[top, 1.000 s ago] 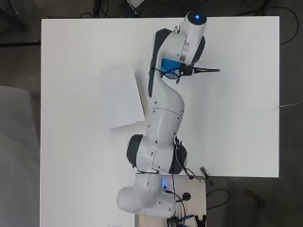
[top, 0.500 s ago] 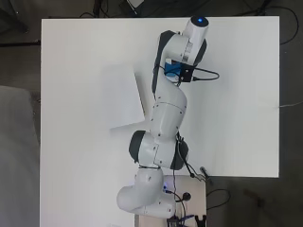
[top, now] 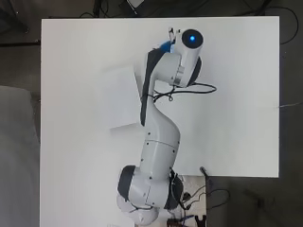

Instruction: Teleoperate dual arm-hand system to pick and place objects

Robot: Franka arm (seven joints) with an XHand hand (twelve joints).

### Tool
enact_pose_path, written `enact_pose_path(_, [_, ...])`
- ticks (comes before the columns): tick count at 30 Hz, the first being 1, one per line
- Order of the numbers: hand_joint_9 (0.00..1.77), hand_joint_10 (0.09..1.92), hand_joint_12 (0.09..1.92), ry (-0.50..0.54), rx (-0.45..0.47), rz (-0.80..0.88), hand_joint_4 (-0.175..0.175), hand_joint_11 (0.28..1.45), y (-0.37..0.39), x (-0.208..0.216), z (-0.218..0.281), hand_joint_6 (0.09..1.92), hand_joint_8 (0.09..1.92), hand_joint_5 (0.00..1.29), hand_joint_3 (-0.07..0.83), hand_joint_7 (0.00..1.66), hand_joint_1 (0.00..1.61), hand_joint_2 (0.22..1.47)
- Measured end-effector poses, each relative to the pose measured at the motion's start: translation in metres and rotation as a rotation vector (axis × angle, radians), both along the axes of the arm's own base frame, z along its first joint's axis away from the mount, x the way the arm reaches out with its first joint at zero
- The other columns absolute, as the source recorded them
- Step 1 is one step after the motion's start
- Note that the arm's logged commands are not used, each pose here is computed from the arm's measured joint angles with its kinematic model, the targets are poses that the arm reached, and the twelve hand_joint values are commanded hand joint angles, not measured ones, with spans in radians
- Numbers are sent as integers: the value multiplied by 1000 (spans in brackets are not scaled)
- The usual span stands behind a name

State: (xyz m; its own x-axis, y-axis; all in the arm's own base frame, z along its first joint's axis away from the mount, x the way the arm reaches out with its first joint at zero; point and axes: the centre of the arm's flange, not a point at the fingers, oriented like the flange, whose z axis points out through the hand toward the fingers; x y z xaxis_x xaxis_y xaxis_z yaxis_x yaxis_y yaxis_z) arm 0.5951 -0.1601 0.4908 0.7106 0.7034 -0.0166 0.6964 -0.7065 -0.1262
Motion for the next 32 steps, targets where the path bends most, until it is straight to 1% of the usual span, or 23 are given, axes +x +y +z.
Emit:
enact_pose_path(2, [780,87,87,-22,5,17,66,534,13,-33,19,87,87,361,5,562,140,987])
enact_pose_path(5, [770,87,87,-96,0,53,50,525,30,-80,72,87,87,411,3,578,136,991])
enact_pose_path(7, [705,87,87,-150,-11,82,47,501,41,-107,106,87,87,410,0,530,150,985])
enact_pose_path(8, [659,87,87,-159,-16,93,46,486,48,-119,115,87,87,398,-1,491,176,983])
enact_pose_path(10, [604,87,87,-153,-17,108,45,465,63,-142,123,87,87,388,2,448,232,990])
enact_pose_path(12, [593,87,87,-144,-20,124,45,462,80,-170,128,87,87,399,6,446,254,1001])
enact_pose_path(16, [573,87,87,-142,-47,166,42,452,120,-232,140,87,87,390,8,460,255,1014])
enact_pose_path(18, [563,87,87,-126,-61,192,44,450,137,-254,133,87,87,390,8,464,252,1018])
enact_pose_path(22, [544,87,87,-85,-83,203,41,448,170,-276,117,87,87,364,7,459,260,1023])
enact_pose_path(25, [547,87,87,-72,-86,191,41,449,190,-279,111,87,87,362,6,465,270,1026])
enact_pose_path(30, [568,87,87,-83,-70,184,46,455,188,-277,108,87,87,392,7,483,290,1036])
enact_pose_path(32, [574,87,87,-82,-74,184,46,458,194,-278,108,87,87,399,6,490,322,1042])
